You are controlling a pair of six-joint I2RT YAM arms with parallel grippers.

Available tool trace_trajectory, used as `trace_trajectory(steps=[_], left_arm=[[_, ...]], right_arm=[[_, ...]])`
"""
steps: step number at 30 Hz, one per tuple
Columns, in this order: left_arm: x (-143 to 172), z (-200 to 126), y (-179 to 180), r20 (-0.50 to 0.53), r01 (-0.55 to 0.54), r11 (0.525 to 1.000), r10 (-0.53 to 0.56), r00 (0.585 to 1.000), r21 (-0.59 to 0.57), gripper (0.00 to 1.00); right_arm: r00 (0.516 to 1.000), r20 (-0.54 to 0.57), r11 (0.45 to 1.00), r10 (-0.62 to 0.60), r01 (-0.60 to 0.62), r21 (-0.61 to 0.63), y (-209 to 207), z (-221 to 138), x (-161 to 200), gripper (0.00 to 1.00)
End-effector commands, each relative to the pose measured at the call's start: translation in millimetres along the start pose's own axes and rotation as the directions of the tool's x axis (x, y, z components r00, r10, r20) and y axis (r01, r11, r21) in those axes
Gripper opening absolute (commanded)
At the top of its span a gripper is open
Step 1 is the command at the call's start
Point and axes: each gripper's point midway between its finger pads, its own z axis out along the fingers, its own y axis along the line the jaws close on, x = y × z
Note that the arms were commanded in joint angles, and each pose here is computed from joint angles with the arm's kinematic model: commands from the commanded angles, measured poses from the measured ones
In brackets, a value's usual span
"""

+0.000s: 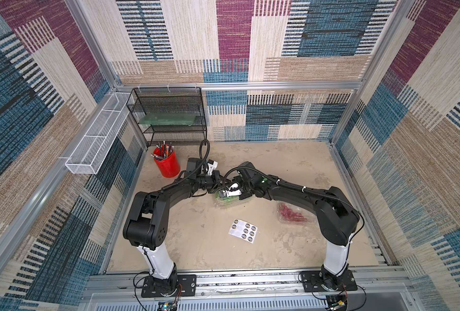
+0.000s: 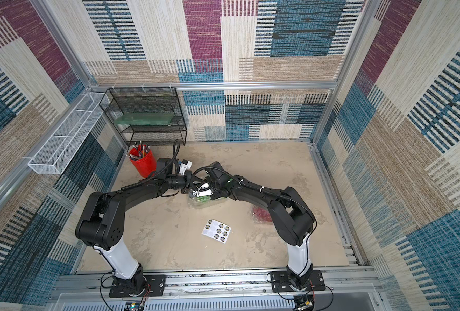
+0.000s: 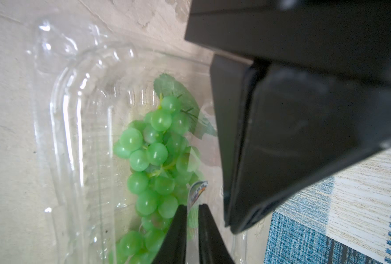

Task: Label fruit boxes
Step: Stick the label on the fruit box.

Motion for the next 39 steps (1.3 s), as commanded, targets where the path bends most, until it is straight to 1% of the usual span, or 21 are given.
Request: trace_trajectory(steps=[1, 7, 12, 19, 25, 31, 39], left_arm=[[8, 2, 6, -0.039, -0.017, 0.999, 0.016, 0.999, -0.030, 0.02], [8, 2, 8, -0.038, -0.033, 0.997, 0.031, 0.999, -0.063, 0.02], [6, 0, 14, -0.035, -0.048, 0.992, 0.045, 0.998, -0.118, 0.01], [8, -1, 20, -0.037, -0.051, 0.988, 0.046, 0.998, -0.143, 0.01], [5, 1, 18, -0.028, -0.058, 0.989, 0.055, 0.998, -0.133, 0.01], [-3, 4, 10, 0.003, -0.056, 0.995, 0.057, 0.998, -0.082, 0.02], [-1, 6, 16, -0.011, -0.044, 0.994, 0.043, 0.999, -0.099, 0.02]], right_arm=[[1.000, 0.007, 1.000, 0.002, -0.002, 0.002, -1, -2, -1, 0.17], [1.000, 0.010, 1.000, 0.002, -0.002, 0.000, 1, -2, -1, 0.17], [1.000, 0.012, 1.000, 0.003, -0.003, 0.000, 1, -3, -1, 0.16], [1.000, 0.015, 1.000, 0.001, 0.000, -0.004, 2, -1, -2, 0.16], [1.000, 0.017, 1.000, 0.001, 0.000, -0.011, 4, 0, -2, 0.16], [1.000, 0.019, 1.000, 0.000, 0.000, -0.016, 5, 1, -2, 0.16], [1.000, 0.018, 1.000, 0.002, -0.002, -0.017, 5, 2, -2, 0.15]])
